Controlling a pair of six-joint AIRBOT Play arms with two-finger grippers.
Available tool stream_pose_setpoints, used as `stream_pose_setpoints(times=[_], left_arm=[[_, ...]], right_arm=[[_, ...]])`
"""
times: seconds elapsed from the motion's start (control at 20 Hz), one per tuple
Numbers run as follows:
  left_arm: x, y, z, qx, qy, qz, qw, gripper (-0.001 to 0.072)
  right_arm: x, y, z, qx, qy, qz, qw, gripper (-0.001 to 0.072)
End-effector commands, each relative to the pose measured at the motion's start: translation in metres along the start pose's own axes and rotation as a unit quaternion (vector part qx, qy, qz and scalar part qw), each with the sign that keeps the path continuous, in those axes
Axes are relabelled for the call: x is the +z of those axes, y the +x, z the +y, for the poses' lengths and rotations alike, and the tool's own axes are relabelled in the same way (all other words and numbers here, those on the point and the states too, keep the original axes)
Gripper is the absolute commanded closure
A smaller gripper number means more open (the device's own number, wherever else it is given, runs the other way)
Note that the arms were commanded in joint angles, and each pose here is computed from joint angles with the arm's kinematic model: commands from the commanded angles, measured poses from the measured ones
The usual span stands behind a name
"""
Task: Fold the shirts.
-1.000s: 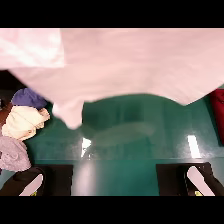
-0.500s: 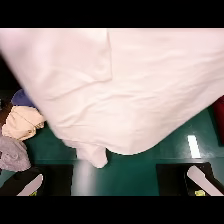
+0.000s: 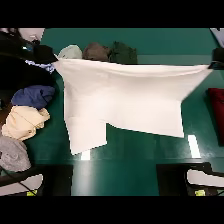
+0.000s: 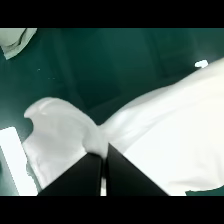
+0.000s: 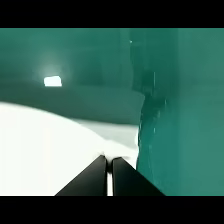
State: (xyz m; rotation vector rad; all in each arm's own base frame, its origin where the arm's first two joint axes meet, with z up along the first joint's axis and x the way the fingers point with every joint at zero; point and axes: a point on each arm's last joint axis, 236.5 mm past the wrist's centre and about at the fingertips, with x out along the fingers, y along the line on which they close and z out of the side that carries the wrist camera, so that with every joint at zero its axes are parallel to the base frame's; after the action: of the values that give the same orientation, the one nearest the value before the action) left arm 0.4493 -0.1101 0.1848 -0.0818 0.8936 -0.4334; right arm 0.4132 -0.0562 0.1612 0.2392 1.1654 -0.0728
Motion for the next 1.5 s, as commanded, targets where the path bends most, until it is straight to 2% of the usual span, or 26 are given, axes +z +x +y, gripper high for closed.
stream_pose_setpoints(times=[0.0, 0.25, 0.35, 0.6, 0.9, 1.1, 1.15, 1.2, 1.25, 1.3, 1.45], left_arm=[[0.002, 0.055, 0.036, 0.028, 0.002, 0.005, 1.000, 0.0684], [0.043, 0.074, 0.071, 0.082, 0.015, -0.081, 0.993, 0.0685], [0.044, 0.080, 0.081, 0.098, 0.023, -0.081, 0.992, 0.0685], [-0.019, 0.104, 0.095, 0.106, 0.030, 0.050, 0.993, 0.0685], [-0.107, 0.103, 0.094, 0.091, 0.013, 0.213, 0.973, 0.0684], [-0.147, 0.111, 0.094, 0.084, -0.008, 0.263, 0.961, 0.0677], [-0.149, 0.111, 0.095, 0.088, -0.015, 0.264, 0.960, 0.0458], [-0.148, 0.110, 0.098, 0.096, -0.022, 0.264, 0.960, 0.0221], [-0.149, 0.107, 0.100, 0.106, -0.032, 0.264, 0.958, 0.0210], [-0.149, 0.101, 0.103, 0.115, -0.032, 0.268, 0.956, 0.0210], [-0.151, 0.074, 0.102, 0.134, -0.033, 0.277, 0.951, 0.0210]], right_arm=[[0.023, 0.066, 0.009, -0.001, -0.012, -0.009, 1.000, 0.0694], [0.052, 0.106, 0.003, -0.002, -0.006, -0.054, 0.999, 0.0694], [0.054, 0.115, 0.002, -0.003, -0.006, -0.053, 0.999, 0.0694], [0.006, 0.140, 0.006, -0.004, -0.023, 0.040, 0.999, 0.0694], [-0.061, 0.171, 0.009, -0.003, -0.024, 0.105, 0.994, 0.0693], [-0.092, 0.186, 0.006, -0.001, -0.016, 0.141, 0.990, 0.0688], [-0.097, 0.188, 0.010, 0.009, -0.010, 0.147, 0.989, 0.0684], [-0.098, 0.188, 0.014, 0.018, -0.006, 0.148, 0.989, 0.0580], [-0.098, 0.186, 0.020, 0.029, -0.001, 0.149, 0.988, 0.0370], [-0.098, 0.182, 0.024, 0.036, 0.001, 0.149, 0.988, 0.0321], [-0.095, 0.158, 0.028, 0.044, -0.028, 0.143, 0.988, 0.0322]])
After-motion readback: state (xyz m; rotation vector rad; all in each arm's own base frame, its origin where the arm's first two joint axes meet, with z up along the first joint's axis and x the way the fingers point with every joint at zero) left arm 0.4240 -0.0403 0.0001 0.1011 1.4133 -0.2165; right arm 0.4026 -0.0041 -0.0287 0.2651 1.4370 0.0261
